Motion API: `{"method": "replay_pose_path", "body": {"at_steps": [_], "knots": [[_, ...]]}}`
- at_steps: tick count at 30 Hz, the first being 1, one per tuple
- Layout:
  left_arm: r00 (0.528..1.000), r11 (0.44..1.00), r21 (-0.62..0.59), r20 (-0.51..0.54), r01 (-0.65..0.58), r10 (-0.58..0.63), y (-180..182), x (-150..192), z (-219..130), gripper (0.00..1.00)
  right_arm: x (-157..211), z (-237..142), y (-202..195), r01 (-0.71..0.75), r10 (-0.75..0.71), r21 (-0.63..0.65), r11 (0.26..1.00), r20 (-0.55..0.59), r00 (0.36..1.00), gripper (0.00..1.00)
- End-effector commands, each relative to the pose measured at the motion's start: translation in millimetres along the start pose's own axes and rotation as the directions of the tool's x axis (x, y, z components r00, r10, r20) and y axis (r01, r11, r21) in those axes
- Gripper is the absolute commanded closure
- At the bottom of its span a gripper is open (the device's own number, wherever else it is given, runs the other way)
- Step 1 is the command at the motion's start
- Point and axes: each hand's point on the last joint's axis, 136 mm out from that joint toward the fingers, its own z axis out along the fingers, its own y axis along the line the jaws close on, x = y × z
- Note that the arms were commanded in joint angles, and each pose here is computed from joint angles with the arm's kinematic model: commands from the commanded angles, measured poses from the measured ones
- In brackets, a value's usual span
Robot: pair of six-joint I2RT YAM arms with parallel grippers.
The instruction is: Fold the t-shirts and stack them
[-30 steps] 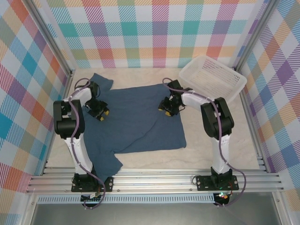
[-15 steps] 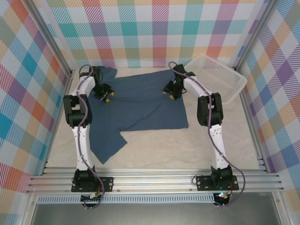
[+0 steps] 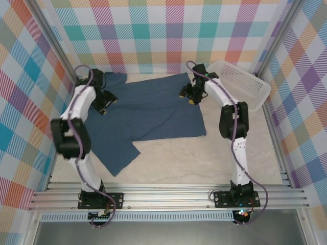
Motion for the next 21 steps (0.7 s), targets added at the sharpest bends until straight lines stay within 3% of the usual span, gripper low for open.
{"method": "replay_pose_path", "body": {"at_steps": [1,6,11,16,21], "knots": [[0.996,0.994,-0.090,-0.043,0.069,-0.073,52,47,-18,0.37,8,-68,23,-0.006,0.015,-0.081,0.997,0.111,0.994,0.43],[0.970,0.977,-0.158,-0.177,0.140,-0.167,121,137,-19,0.45,57,-91,-11,-0.069,0.083,-0.126,0.990,0.116,0.990,0.47],[0.936,0.959,-0.183,-0.243,0.215,-0.256,166,198,-12,0.51,104,-76,-34,-0.105,0.106,-0.143,0.984,-0.003,0.994,0.50],[0.940,0.954,-0.243,-0.245,0.176,-0.236,192,222,-8,0.47,124,-75,-47,-0.096,0.093,-0.141,0.985,-0.030,0.995,0.51],[0.936,0.954,-0.232,-0.251,0.189,-0.246,197,228,12,0.46,144,-75,-68,-0.101,0.097,-0.118,0.988,-0.043,0.994,0.51]]}}
